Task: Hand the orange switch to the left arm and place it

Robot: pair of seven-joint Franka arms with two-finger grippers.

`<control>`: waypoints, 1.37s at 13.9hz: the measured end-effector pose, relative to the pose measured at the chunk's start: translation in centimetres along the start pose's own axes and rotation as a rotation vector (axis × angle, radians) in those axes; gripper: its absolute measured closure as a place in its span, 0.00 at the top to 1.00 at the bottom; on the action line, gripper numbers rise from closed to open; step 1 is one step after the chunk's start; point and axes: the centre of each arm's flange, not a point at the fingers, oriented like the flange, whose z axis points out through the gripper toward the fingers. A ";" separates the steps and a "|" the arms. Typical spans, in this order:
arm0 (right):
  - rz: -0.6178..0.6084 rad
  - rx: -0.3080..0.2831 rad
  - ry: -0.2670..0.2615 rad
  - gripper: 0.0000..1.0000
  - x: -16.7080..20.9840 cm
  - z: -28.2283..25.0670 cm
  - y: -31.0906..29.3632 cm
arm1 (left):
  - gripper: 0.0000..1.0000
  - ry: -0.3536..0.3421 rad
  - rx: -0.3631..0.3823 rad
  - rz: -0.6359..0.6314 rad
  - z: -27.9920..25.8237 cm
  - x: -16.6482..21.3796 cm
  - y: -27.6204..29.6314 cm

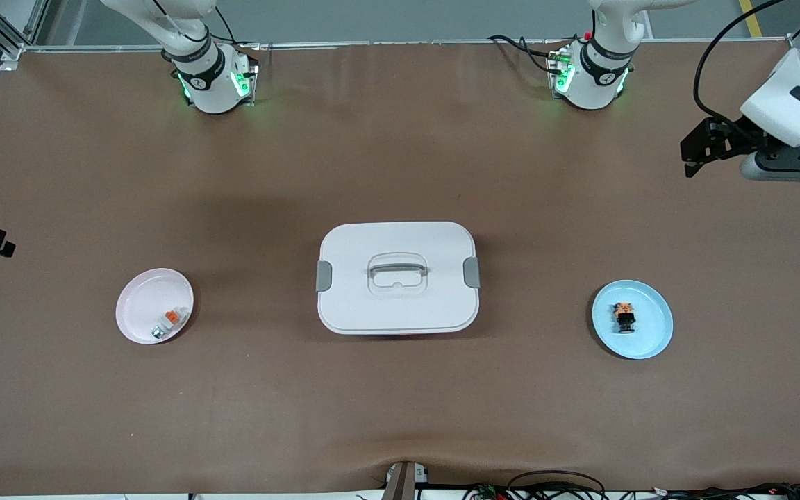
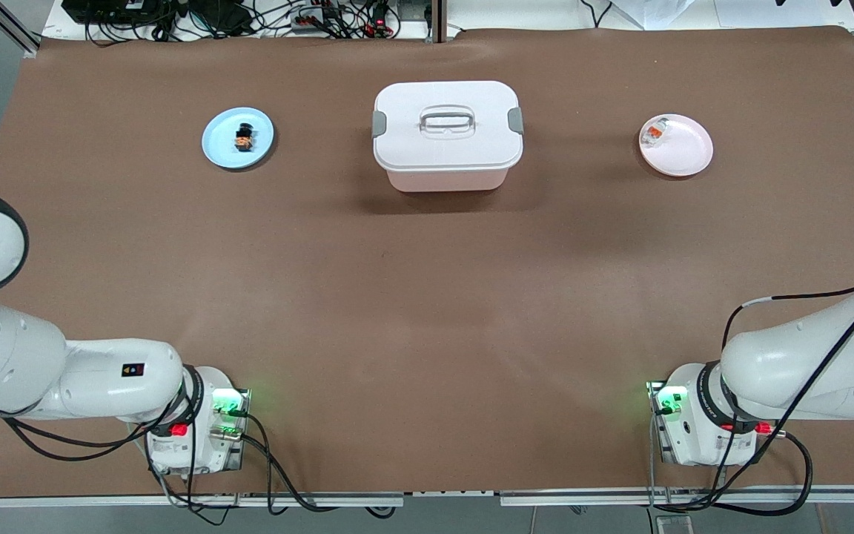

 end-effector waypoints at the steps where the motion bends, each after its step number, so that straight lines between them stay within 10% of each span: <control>1: -0.003 0.003 -0.004 1.00 -0.6 -0.8 -0.3 | 1.00 -0.008 -0.008 -0.013 0.2 -0.4 -0.6; 19: -0.017 0.011 -0.006 1.00 -3.4 -4.3 -1.0 | 1.00 0.016 -0.070 -0.120 -1.5 -3.2 -3.9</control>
